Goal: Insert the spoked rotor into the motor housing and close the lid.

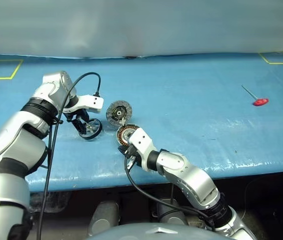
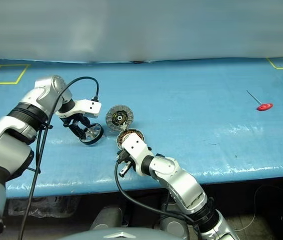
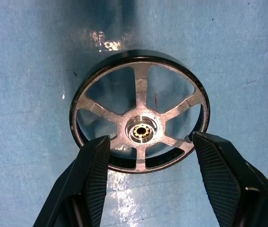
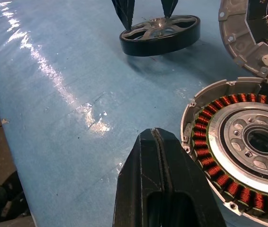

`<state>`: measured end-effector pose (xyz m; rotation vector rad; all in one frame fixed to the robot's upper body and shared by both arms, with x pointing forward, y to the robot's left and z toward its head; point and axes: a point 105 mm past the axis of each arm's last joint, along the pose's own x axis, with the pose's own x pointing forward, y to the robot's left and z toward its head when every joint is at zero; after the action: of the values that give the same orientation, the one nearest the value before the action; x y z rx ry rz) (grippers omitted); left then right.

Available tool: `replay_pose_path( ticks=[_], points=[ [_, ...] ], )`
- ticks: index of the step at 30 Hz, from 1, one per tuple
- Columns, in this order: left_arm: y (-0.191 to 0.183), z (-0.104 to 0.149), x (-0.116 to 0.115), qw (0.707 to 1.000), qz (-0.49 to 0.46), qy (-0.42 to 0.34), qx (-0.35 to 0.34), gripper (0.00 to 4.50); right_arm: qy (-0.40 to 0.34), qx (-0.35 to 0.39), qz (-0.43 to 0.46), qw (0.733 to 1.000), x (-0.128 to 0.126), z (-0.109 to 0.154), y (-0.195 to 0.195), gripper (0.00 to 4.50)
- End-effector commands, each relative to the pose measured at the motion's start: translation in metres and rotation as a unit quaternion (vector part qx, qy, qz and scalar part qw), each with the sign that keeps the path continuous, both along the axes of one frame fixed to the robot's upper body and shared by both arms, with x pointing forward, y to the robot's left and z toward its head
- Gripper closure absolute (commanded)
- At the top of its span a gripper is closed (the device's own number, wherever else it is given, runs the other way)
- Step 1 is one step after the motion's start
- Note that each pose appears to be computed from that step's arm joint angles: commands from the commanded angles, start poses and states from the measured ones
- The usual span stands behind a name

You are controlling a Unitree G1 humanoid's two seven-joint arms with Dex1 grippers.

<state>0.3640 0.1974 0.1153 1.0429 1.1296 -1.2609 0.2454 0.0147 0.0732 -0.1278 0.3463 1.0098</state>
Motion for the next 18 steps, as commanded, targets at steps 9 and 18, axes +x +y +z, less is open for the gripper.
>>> replay_pose_path(
  ticks=[9, 18],
  points=[
    [-0.007, 0.0015, 0.0091, 0.999, -0.019, -0.034, -0.004, 1.49, -0.016, 0.01, 0.005, 1.0, -0.0002, 0.0107, 0.0028, 4.5],
    [-0.0082, 0.0001, 0.0097, 0.999, -0.024, -0.033, 0.0, 1.85, -0.018, 0.011, 0.002, 1.0, 0.0005, 0.011, 0.003, 4.5]
  ],
)
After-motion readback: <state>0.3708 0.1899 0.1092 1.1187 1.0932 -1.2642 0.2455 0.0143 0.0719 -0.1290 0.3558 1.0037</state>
